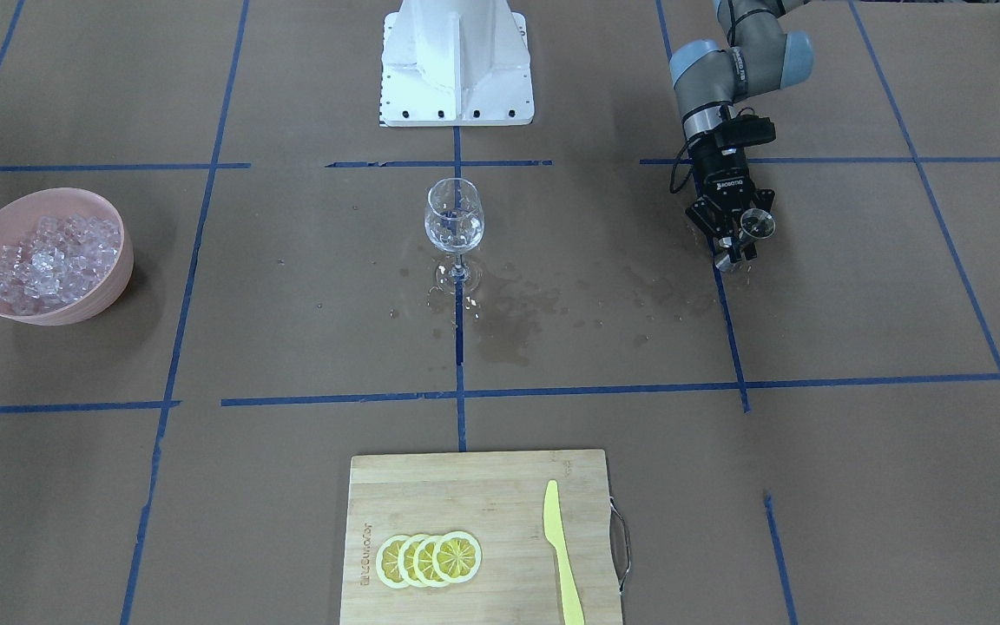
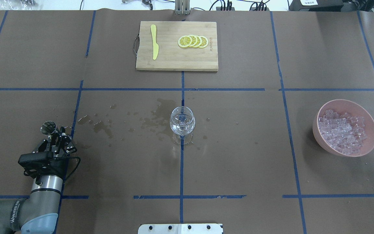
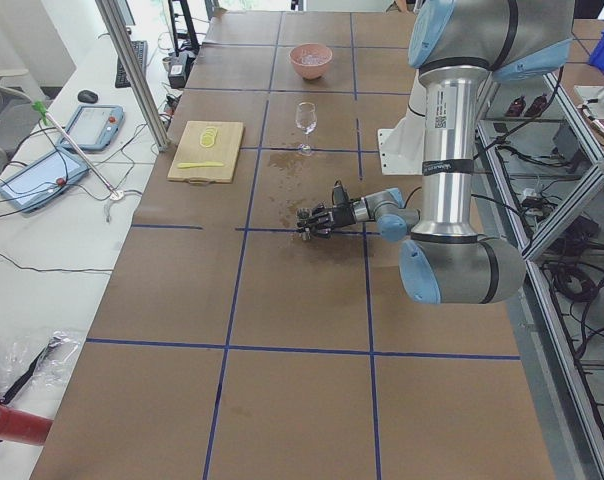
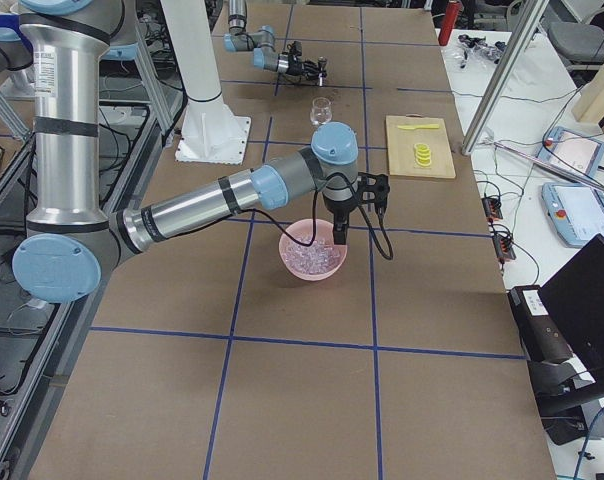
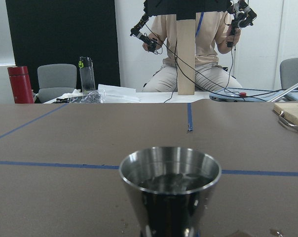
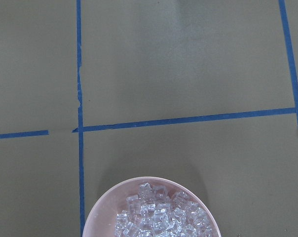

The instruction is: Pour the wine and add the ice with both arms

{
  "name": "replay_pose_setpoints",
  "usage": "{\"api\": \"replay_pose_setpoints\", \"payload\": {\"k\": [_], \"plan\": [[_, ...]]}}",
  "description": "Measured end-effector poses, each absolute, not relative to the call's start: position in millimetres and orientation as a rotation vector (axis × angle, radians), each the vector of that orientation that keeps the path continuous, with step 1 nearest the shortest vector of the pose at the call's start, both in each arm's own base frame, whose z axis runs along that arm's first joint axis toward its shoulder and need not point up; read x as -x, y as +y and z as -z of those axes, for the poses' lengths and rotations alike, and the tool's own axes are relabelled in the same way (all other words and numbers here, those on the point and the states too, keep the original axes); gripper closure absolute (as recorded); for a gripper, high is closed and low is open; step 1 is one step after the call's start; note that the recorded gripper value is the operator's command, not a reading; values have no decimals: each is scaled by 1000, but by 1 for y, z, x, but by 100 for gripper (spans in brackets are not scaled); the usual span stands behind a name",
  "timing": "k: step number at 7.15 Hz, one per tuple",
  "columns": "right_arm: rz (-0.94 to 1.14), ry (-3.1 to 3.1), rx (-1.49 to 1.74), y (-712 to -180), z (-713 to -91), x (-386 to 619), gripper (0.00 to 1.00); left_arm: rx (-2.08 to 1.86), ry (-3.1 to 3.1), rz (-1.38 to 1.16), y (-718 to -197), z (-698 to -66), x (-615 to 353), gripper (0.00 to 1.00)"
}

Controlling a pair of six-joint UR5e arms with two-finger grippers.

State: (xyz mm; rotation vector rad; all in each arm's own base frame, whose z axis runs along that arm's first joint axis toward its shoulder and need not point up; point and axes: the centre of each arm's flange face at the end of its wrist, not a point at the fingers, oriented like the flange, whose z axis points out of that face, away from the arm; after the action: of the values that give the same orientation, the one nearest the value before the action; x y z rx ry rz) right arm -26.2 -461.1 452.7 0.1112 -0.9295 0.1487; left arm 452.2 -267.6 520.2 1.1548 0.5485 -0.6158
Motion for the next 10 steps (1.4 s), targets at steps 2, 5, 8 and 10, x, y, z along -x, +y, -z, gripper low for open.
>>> {"api": "replay_pose_setpoints", "payload": {"k": [2, 5, 8, 10], "plan": [[-148, -928, -112, -461, -453, 27, 0, -1152, 570, 636, -270, -507, -448, 100], [-149, -927, -113, -461, -453, 26, 0, -1159, 580, 671, -282, -489, -435, 100], [-148, -926, -112, -461, -453, 27, 0, -1190, 557, 663, -303, -456, -413, 100], [-145, -920, -116, -461, -454, 28, 0, -1209, 604, 648, -308, -433, -401, 100]]}}
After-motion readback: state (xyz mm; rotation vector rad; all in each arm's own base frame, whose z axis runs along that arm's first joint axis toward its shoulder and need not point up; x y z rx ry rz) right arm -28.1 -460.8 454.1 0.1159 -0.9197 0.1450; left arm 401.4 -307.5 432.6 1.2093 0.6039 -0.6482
